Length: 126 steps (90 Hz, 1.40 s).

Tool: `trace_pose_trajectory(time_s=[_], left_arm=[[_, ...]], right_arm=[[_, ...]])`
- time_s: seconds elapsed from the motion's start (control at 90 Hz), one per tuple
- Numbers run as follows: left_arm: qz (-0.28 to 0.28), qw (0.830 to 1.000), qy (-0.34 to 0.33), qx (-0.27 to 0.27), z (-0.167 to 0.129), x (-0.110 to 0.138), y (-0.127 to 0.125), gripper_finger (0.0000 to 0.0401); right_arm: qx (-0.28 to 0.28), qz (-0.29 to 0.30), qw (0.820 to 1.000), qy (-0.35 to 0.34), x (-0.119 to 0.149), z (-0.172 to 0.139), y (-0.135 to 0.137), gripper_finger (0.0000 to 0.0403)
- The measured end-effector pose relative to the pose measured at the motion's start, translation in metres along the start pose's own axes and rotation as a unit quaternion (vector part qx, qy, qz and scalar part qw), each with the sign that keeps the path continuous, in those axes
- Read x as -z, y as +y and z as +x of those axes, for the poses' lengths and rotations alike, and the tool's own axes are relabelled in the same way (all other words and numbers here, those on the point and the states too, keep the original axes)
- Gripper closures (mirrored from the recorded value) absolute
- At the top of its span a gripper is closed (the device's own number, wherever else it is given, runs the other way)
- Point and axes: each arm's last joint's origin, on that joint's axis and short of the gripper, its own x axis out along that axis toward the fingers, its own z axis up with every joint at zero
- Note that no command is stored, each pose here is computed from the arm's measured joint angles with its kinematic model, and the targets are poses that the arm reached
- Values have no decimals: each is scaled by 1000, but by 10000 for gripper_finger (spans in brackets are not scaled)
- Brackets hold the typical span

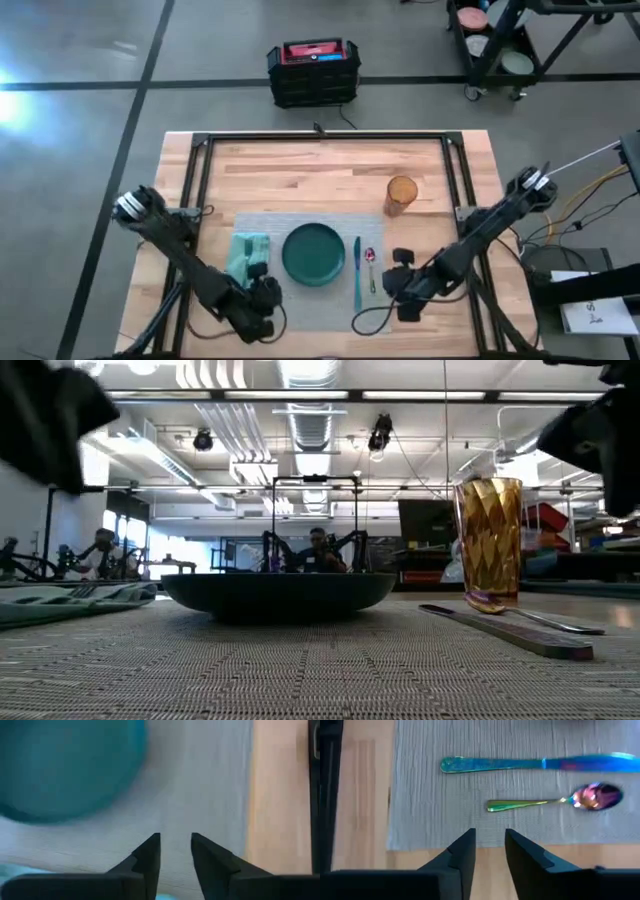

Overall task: Set table place
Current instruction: Adjust the red cup

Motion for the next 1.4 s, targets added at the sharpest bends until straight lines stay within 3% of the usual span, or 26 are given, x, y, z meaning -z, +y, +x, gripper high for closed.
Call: trace_pose_trajectory(time_s=[0.156,0.289,0.433,0.622,0.744,0.878,1.033,1.1,1.4], left_arm=[[-1,999,-50,6,-29,-2,49,389],[-42,992,-110,36,-44,16,96,393],[-97,965,-229,84,-51,37,139,400],[-135,936,-325,33,-58,72,179,396],[-180,910,-373,36,-68,81,192,399],[-155,900,-406,38,-76,87,200,398],[-106,896,-428,54,-84,90,205,394],[-82,895,-432,68,-86,91,205,393],[-91,895,-430,72,-82,97,207,399]], right_arm=[[7,-20,999,-49,-19,-26,-33,373],[9,0,994,-105,-18,-54,-65,399],[-8,20,983,-181,1,-76,-87,400],[-19,35,974,-225,30,-101,-102,399],[-42,70,957,-279,34,-116,-106,402],[-63,4,948,-312,40,-117,-106,401],[-67,-40,917,-392,49,-112,-115,400],[-56,-40,912,-404,57,-105,-123,402],[-30,-15,889,-457,95,-89,-151,400]])
